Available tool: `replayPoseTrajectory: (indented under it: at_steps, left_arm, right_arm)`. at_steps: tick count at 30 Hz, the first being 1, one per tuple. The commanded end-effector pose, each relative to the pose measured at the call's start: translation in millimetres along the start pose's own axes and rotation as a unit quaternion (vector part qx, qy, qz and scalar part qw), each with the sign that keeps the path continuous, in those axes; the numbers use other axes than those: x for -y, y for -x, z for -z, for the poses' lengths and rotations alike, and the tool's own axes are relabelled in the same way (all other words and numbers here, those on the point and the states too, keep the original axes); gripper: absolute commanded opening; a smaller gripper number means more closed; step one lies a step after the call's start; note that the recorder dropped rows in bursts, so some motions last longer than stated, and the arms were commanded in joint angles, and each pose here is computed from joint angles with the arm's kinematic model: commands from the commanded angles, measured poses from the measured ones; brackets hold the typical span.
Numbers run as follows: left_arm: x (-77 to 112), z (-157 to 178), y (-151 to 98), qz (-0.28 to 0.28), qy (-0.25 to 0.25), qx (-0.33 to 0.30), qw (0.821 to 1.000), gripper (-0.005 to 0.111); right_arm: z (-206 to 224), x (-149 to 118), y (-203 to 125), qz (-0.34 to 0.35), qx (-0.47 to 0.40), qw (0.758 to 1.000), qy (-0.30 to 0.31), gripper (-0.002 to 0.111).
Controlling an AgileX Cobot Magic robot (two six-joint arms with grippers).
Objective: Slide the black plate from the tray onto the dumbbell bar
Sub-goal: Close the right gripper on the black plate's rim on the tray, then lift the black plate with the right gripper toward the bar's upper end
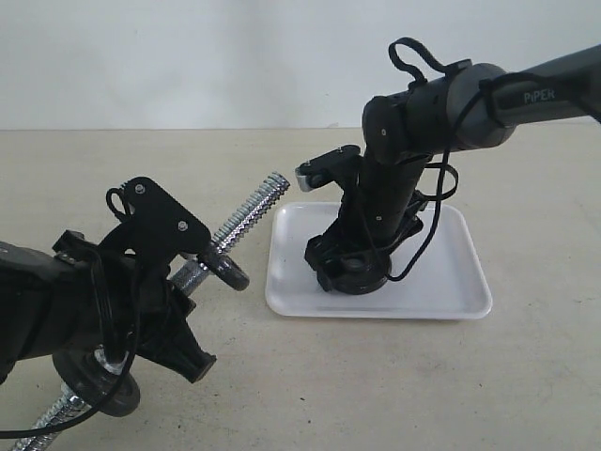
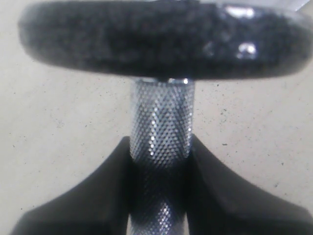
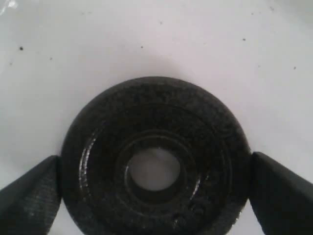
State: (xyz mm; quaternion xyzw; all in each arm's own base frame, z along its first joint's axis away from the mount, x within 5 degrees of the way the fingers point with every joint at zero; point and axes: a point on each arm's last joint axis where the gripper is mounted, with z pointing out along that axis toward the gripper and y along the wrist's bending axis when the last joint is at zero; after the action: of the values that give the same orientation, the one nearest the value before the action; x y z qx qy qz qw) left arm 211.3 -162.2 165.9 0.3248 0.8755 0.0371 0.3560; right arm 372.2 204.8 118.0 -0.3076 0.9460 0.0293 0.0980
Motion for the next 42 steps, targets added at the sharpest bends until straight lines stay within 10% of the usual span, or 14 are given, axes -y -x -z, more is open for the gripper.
replayPoseTrajectory:
  at_steps: [1,42]
  left_arm:
    - [-8.2,12.2,17.9,-0.012,0.019,0.044,0.999,0.004]
    - [-1.5,-6.6,8.7,-0.045,0.019,0.009,0.999,0.004]
  right_arm:
    - [-21.5,0.6,-20.7,0.000,-0.084,0.996,-0.003,0.001]
    - [140.4,-2.7,-19.1,-0.020,0.050,0.998,-0.020,0.000]
